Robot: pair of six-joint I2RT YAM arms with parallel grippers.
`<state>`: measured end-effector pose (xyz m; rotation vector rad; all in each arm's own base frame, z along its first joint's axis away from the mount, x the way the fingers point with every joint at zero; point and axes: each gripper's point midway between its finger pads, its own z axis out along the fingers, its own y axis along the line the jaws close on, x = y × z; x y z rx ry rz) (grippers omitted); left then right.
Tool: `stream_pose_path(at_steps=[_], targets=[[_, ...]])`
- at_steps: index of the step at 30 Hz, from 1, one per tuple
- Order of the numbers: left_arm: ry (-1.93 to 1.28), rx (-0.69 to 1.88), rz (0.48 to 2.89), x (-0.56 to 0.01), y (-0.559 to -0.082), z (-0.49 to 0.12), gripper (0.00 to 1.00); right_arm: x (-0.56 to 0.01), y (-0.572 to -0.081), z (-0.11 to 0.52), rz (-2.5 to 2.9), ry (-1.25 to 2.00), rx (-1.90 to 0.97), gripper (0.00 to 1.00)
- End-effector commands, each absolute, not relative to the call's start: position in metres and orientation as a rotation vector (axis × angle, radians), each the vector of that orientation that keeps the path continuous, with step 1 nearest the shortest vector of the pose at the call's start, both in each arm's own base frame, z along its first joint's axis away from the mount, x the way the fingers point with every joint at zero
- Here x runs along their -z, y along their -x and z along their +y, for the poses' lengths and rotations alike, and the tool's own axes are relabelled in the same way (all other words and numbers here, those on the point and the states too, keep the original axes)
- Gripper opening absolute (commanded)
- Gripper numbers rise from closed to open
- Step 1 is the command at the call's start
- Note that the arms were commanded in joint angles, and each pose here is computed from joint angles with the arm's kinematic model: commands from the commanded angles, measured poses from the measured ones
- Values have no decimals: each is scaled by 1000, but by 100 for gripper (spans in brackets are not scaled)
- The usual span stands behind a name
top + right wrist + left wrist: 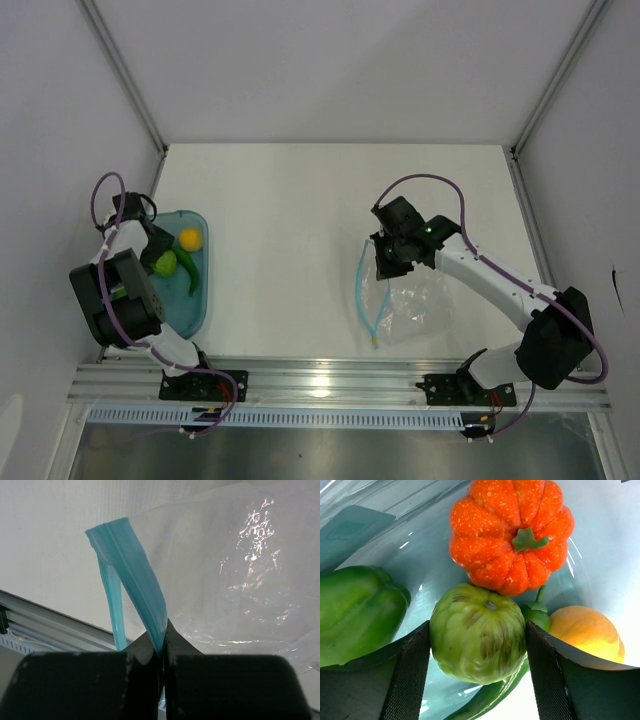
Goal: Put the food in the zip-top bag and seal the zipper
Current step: Pick up the fake fruit from the bin.
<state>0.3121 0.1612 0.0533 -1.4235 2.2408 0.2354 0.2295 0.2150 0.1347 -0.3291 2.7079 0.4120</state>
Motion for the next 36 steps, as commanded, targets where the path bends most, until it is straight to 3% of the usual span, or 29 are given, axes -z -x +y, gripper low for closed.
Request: stream_pose_path(at_steps=[1, 13, 25, 36], targets=[[1384, -243, 2211, -62, -323, 165, 53, -142, -234, 219, 2686, 323, -432, 0], [1336, -187, 2178, -91, -318, 151, 1, -146, -233, 213, 2685, 300, -413, 0], [1089, -44, 2056, -163, -307, 88, 1, -159, -237, 204, 2677, 255, -419, 0], [716, 353, 1998, -221, -293, -17, 1, -167, -244, 188, 2667, 197, -418, 0]])
